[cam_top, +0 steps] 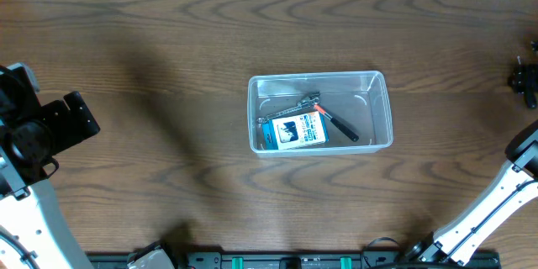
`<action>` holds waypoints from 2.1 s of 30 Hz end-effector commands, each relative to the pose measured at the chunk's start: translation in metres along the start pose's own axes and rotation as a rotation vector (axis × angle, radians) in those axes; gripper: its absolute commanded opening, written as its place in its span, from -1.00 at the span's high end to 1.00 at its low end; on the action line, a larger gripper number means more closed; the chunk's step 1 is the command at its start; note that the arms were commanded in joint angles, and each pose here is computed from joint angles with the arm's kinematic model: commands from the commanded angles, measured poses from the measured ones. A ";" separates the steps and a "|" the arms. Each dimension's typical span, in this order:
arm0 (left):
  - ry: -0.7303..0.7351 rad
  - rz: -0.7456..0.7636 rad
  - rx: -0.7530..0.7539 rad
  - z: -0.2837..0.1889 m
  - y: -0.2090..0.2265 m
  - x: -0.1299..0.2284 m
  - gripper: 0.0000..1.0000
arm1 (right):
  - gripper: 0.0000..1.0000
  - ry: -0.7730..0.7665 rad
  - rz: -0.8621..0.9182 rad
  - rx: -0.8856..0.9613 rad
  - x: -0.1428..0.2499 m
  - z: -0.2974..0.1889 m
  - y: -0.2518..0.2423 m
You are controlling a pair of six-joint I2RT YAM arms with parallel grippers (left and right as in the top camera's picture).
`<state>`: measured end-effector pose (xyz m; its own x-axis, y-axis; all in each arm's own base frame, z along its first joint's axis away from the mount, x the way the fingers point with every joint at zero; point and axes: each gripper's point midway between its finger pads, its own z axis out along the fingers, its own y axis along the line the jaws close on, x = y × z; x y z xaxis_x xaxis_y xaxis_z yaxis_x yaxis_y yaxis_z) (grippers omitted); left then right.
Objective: Pack container
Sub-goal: 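Lower the open right gripper around the screwdriver's black handle, then close the right gripper on the screwdriver handle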
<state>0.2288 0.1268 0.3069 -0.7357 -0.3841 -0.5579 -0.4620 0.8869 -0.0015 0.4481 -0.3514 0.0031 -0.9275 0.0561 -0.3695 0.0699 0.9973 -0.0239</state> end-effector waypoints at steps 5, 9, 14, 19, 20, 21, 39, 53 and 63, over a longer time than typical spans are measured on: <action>-0.009 -0.016 0.004 -0.002 0.000 -0.003 -0.96 | -0.22 0.023 0.036 -0.013 0.005 0.010 0.005; -0.009 -0.016 0.004 -0.002 0.000 -0.003 -0.96 | -0.15 0.052 0.057 0.009 0.011 0.009 0.002; -0.009 -0.016 0.004 -0.002 0.000 -0.003 -0.96 | -0.13 0.097 0.061 0.021 0.021 0.008 0.001; -0.009 -0.016 0.004 -0.002 0.000 -0.003 -0.96 | -0.05 0.116 0.054 0.028 0.025 0.008 0.001; -0.009 -0.016 0.004 -0.002 0.000 -0.003 -0.96 | -0.04 0.116 0.054 0.028 0.025 0.008 0.001; -0.009 -0.016 0.004 -0.002 0.000 -0.003 -0.96 | -0.01 0.116 0.054 0.028 0.025 0.008 0.001; -0.009 -0.016 0.004 -0.002 0.000 -0.003 -0.96 | 0.20 0.108 0.051 0.056 0.018 0.001 -0.005; -0.009 -0.016 0.004 -0.002 0.000 -0.003 -0.96 | 0.41 0.058 0.040 0.088 -0.002 -0.018 -0.015; -0.009 -0.016 0.004 -0.002 0.000 -0.003 -0.96 | 0.31 0.059 0.041 0.084 -0.002 -0.018 -0.014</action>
<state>0.2288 0.1268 0.3069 -0.7357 -0.3841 -0.5579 -0.4620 0.8869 -0.0015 0.4363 -0.3652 0.0192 -0.9457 0.1085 -0.3063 0.1405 0.9865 -0.0842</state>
